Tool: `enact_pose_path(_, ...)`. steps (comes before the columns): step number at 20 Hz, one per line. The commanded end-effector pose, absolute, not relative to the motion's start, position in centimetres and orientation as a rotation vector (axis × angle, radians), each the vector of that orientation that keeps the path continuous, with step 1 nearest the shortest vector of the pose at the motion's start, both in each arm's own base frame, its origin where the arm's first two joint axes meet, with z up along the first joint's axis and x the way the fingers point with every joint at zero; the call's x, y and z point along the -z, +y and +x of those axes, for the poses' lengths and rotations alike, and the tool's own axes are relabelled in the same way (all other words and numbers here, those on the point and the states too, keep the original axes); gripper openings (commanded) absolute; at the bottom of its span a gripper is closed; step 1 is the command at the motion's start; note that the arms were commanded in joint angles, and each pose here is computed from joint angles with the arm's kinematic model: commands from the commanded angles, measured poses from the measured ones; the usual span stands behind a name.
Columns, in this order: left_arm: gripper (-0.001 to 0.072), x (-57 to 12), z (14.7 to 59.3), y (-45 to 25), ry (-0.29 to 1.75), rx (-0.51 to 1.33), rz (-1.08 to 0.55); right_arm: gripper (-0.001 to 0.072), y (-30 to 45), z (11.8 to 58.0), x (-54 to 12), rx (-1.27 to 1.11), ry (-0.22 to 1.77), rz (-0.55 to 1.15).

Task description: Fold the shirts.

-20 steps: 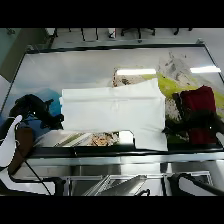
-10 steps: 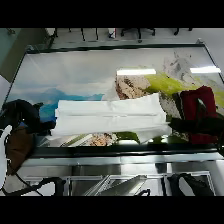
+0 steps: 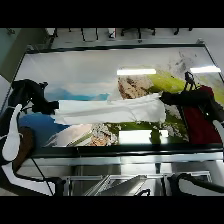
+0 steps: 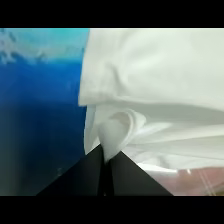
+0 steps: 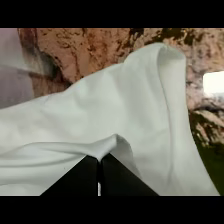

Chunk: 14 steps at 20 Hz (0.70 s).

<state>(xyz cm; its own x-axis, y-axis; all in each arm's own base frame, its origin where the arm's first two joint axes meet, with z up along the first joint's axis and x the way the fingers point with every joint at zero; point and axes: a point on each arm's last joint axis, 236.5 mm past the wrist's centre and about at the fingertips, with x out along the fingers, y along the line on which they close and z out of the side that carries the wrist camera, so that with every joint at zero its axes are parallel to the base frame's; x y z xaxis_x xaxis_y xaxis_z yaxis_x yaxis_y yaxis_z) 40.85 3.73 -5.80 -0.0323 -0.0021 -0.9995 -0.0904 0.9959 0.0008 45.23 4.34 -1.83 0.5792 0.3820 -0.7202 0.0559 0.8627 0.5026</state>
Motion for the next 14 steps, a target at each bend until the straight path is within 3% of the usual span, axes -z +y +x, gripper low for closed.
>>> enact_pose_path(1,0.0015,8.0,43.9,3.0,1.621,-0.057,-0.062,0.0027,5.2,47.8,4.7,-0.201,0.971,0.522)
enact_pose_path(6,0.0015,9.8,43.5,2.8,1.731,-0.052,-0.061,0.0034,5.4,47.4,7.5,-0.198,1.032,0.508)
enact_pose_path(7,0.0015,9.7,43.3,2.8,1.748,-0.051,-0.062,0.0114,5.4,47.2,7.4,-0.209,1.043,0.501)
enact_pose_path(8,0.0031,9.5,43.1,2.7,1.756,-0.050,-0.063,0.0329,5.2,47.0,7.0,-0.223,1.056,0.502)
enact_pose_path(9,0.0302,9.2,43.0,2.7,1.758,-0.049,-0.064,0.0525,4.8,46.8,6.4,-0.242,1.075,0.502)
enact_pose_path(10,0.0660,8.9,43.1,2.7,1.759,-0.050,-0.066,0.0594,4.1,46.4,6.0,-0.257,1.099,0.492)
enact_pose_path(11,0.0698,8.4,43.3,2.7,1.752,-0.062,-0.076,0.0650,3.3,45.8,5.7,-0.268,1.131,0.482)
enact_pose_path(14,0.0698,6.5,44.8,1.7,1.700,-0.026,-0.112,0.0663,2.2,43.8,6.6,-0.297,1.233,0.534)
